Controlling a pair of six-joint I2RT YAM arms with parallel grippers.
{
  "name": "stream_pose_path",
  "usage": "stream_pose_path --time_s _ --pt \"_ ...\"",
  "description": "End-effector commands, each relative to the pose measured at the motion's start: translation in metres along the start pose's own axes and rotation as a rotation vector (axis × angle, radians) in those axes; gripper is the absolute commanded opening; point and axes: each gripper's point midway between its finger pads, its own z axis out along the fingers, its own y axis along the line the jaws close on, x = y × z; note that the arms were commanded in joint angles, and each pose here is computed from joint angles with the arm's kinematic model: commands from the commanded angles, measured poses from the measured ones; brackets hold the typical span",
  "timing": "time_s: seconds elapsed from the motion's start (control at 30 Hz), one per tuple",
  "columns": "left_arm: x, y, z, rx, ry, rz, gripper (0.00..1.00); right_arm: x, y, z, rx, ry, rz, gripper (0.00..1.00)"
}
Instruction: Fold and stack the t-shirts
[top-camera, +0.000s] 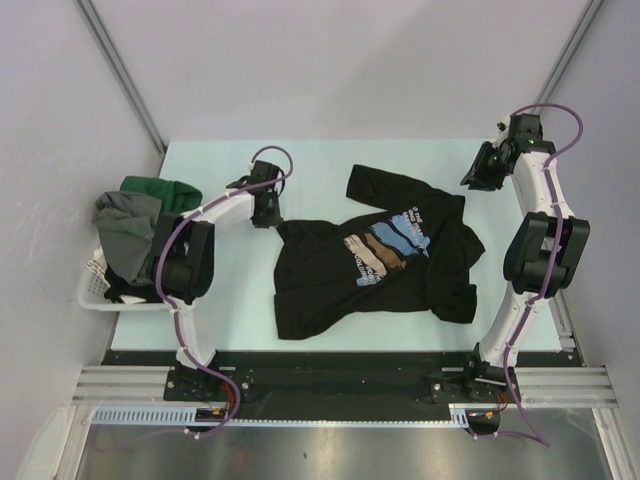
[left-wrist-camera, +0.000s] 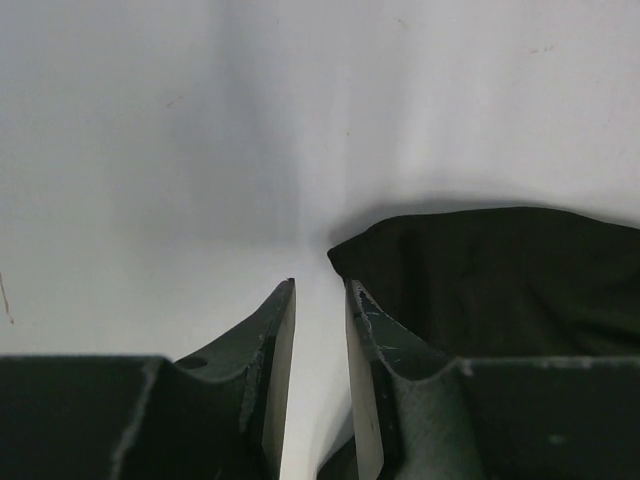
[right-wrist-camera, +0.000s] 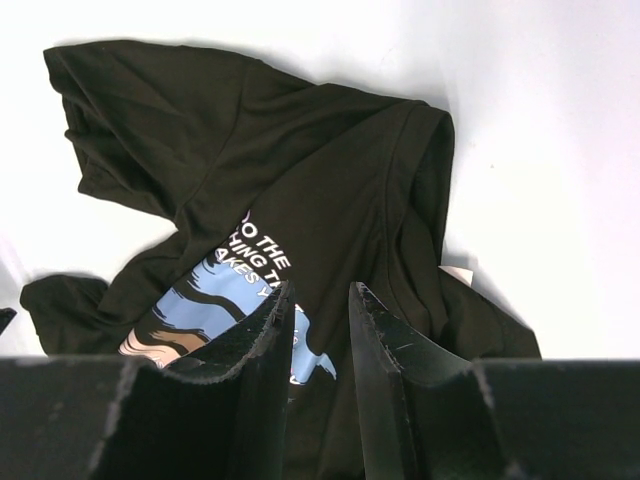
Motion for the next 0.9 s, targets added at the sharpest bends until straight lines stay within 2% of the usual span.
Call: stream_pose_path --time_s 0.0,0.3,0.87 --pt "-0.006 -0.008 -0.016 0.034 -0.029 -0.026 0.32 -0.012 0.011 -0.007 -0.034 -0.032 -0.011 0.34" --pt "0.004 -0.018 -0.006 0.049 -0.002 -0.012 0.34 -0.012 0.013 -0.012 -0.040 -0.041 -0.015 0.34" --pt "-0.005 -0.031 0.017 0.036 0.004 0.011 0.35 -0.014 0.003 -0.018 -0.032 -0.051 0.000 0.34"
